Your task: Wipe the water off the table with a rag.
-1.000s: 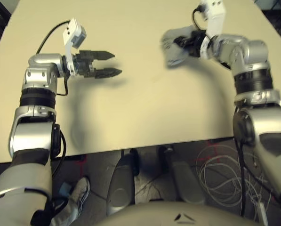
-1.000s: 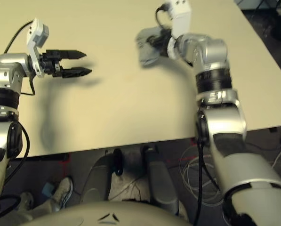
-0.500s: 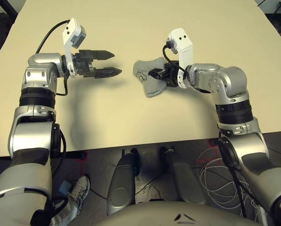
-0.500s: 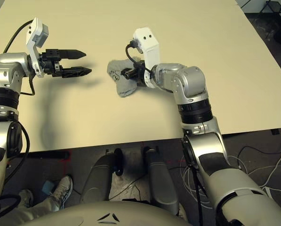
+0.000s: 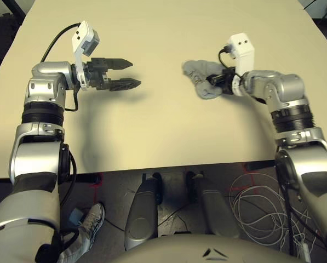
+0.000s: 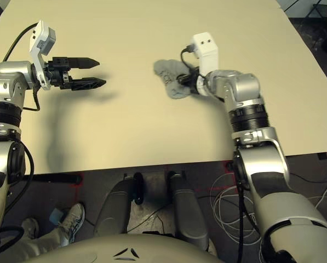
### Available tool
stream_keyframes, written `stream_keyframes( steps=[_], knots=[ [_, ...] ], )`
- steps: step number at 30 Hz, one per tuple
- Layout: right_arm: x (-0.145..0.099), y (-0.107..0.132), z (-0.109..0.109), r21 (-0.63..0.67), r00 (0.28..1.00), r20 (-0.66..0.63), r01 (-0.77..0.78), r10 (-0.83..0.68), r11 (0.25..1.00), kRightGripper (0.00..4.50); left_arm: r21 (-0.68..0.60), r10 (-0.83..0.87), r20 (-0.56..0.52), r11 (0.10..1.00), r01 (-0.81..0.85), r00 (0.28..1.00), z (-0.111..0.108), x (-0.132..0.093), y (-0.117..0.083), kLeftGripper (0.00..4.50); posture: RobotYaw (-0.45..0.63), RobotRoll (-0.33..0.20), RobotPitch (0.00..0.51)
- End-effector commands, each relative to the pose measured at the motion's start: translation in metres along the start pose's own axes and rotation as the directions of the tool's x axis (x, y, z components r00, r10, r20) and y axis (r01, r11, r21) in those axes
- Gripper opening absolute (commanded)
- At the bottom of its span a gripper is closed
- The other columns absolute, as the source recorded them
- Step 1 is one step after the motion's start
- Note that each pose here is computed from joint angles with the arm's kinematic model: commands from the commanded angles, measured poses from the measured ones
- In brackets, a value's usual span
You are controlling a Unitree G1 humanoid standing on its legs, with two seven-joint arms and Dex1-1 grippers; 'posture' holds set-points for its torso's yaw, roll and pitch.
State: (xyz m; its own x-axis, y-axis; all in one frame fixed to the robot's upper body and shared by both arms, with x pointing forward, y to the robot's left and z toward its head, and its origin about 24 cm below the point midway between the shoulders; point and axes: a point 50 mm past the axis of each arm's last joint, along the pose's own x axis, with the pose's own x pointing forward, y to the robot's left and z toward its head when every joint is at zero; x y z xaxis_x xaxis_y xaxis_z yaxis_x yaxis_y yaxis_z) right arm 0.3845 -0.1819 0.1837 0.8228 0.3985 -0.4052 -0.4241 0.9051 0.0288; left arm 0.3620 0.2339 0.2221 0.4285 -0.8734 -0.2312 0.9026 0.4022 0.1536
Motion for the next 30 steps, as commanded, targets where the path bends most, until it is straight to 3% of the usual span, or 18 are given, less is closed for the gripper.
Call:
stream_keyframes(
  steps=[1,8,11,15,17,20,24,28,30],
  knots=[
    [-0.005,-0.021,-0.018,0.018,0.993,-0.088,0.086,-0.084,0.996,0.14,-0.004,-0.005,-0.021,1.000,0.005,1.000,-0.004,-0.001,0.000,4.50,-0.01,0.000,0.257],
    [-0.008,-0.029,-0.014,0.006,0.993,-0.065,0.102,-0.102,0.995,0.14,-0.006,-0.005,-0.017,1.000,0.005,1.000,-0.004,0.002,0.000,4.50,-0.02,0.000,0.258],
    [-0.013,-0.024,0.004,0.021,1.000,0.024,0.006,-0.006,1.000,1.18,-0.006,0.013,0.003,1.000,-0.013,1.000,-0.003,0.002,0.001,4.50,-0.01,0.000,0.259],
    [-0.039,-0.026,0.034,-0.089,0.979,0.121,-0.152,0.162,0.984,2.61,0.034,0.157,0.095,0.986,-0.161,0.983,0.004,-0.002,0.008,4.50,0.00,0.000,0.258],
    [-0.054,-0.036,0.044,-0.128,0.972,0.164,-0.151,0.171,0.980,3.31,0.038,0.269,0.161,0.960,-0.279,0.949,0.008,-0.006,0.014,4.50,0.01,0.000,0.259],
    [-0.069,-0.066,0.062,-0.074,0.945,0.326,0.008,0.017,0.997,4.46,0.021,0.453,0.244,0.881,-0.472,0.857,0.007,-0.015,0.023,4.50,0.00,0.000,0.258],
    [-0.069,-0.092,0.058,-0.063,0.889,0.429,0.206,-0.160,0.976,4.49,-0.021,0.628,0.300,0.757,-0.653,0.718,-0.001,-0.025,0.031,4.50,-0.01,0.000,0.264],
    [-0.057,-0.106,0.027,-0.001,0.829,0.457,0.363,-0.322,0.932,4.49,-0.111,0.771,0.336,0.602,-0.790,0.541,-0.011,-0.032,0.038,4.50,-0.02,0.000,0.277],
    [-0.053,-0.109,0.016,0.023,0.816,0.450,0.396,-0.363,0.918,4.49,-0.121,0.798,0.331,0.564,-0.817,0.503,-0.015,-0.029,0.038,4.50,-0.02,0.000,0.281]
  ],
)
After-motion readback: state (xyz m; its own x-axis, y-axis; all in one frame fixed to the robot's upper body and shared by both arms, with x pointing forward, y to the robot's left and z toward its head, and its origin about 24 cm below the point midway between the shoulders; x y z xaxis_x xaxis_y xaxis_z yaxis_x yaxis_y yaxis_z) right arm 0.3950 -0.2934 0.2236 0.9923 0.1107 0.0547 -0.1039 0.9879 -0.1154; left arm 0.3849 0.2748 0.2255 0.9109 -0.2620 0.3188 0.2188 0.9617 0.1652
